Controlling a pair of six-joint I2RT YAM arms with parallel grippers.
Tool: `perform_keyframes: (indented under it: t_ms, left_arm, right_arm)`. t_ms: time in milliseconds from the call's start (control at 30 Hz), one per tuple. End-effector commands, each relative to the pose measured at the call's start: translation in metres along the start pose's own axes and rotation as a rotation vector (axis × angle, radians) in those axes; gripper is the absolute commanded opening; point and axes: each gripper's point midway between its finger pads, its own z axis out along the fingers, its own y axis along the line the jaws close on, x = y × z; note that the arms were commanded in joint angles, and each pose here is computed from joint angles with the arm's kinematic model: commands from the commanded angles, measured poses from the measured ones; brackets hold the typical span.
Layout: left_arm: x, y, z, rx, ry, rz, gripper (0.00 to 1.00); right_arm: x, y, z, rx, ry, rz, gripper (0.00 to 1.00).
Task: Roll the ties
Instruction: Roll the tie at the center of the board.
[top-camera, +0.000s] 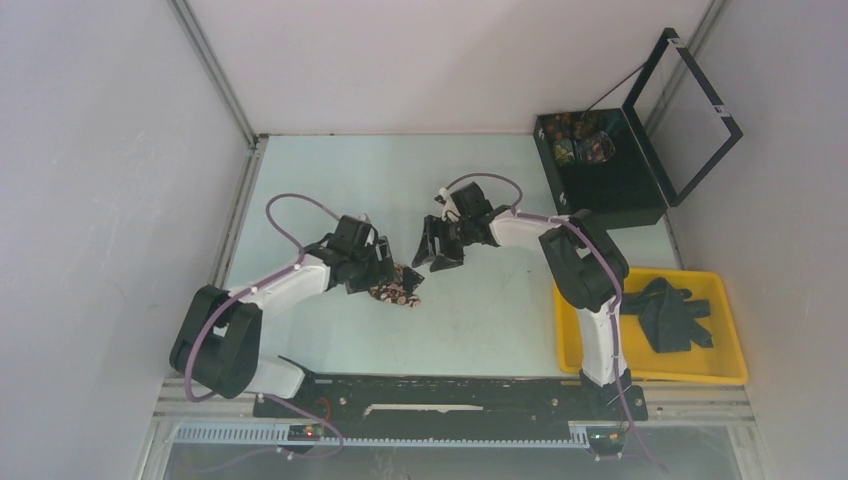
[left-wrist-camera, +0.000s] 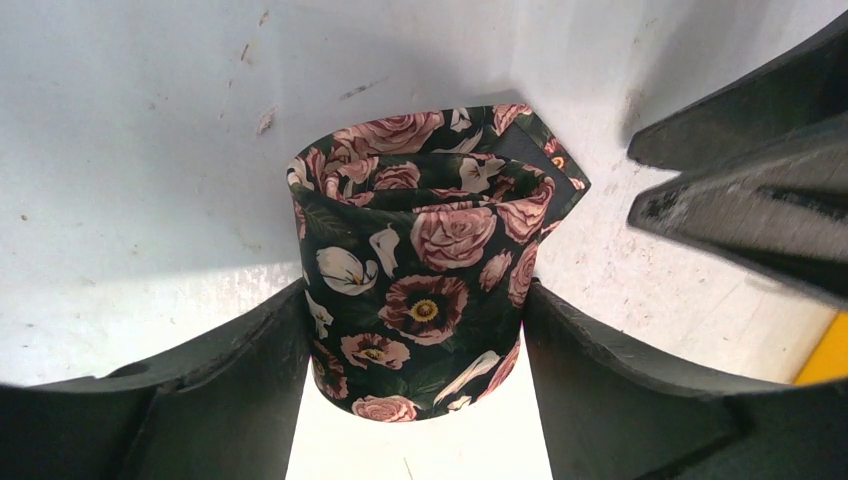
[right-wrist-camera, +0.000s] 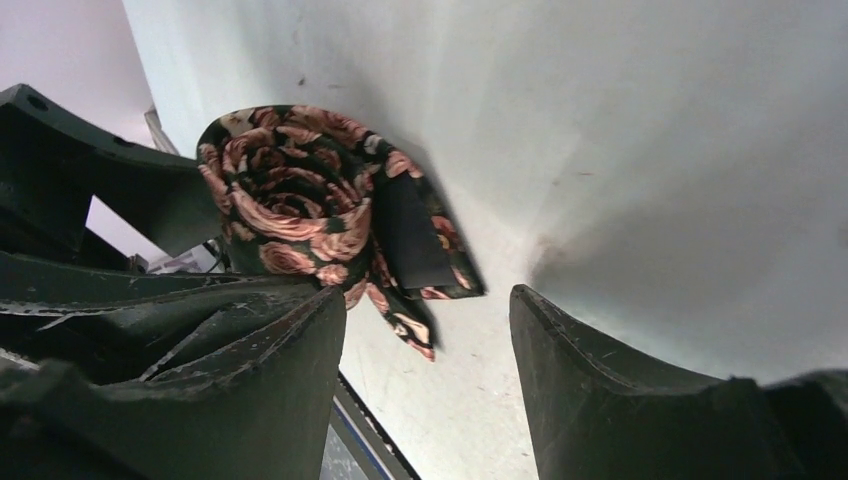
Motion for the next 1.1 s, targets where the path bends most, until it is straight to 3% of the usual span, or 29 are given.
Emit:
perform_keyframes:
  t_ms: [0,400,733,1067]
  left_arm:
    - [-0.010,-0.002,-0.002,-0.041,-0.018,0.044,0.77]
    - [-0.007,-0.004,0.001,-0.037,-0.003,0.045,0.77]
    - [-0.011,-0.008,-0.004,-0.024,-0.013,0.055,0.77]
    - [-0.009,-0.007,-0.001,-0.024,-0.004,0.057,0.76]
  right_arm:
    - [0.010,0.024,0.017,-0.088,0.028,-0.013,0.63]
    - [0.015,0.050,0.024,-0.185,0.048,-0.021,0.59]
    - [0.006,0.012,-0.002,0.000,-0.049,-0.038,0.61]
    - [0.018,-0.014,0.027,0.103,-0.056,-0.008,0.61]
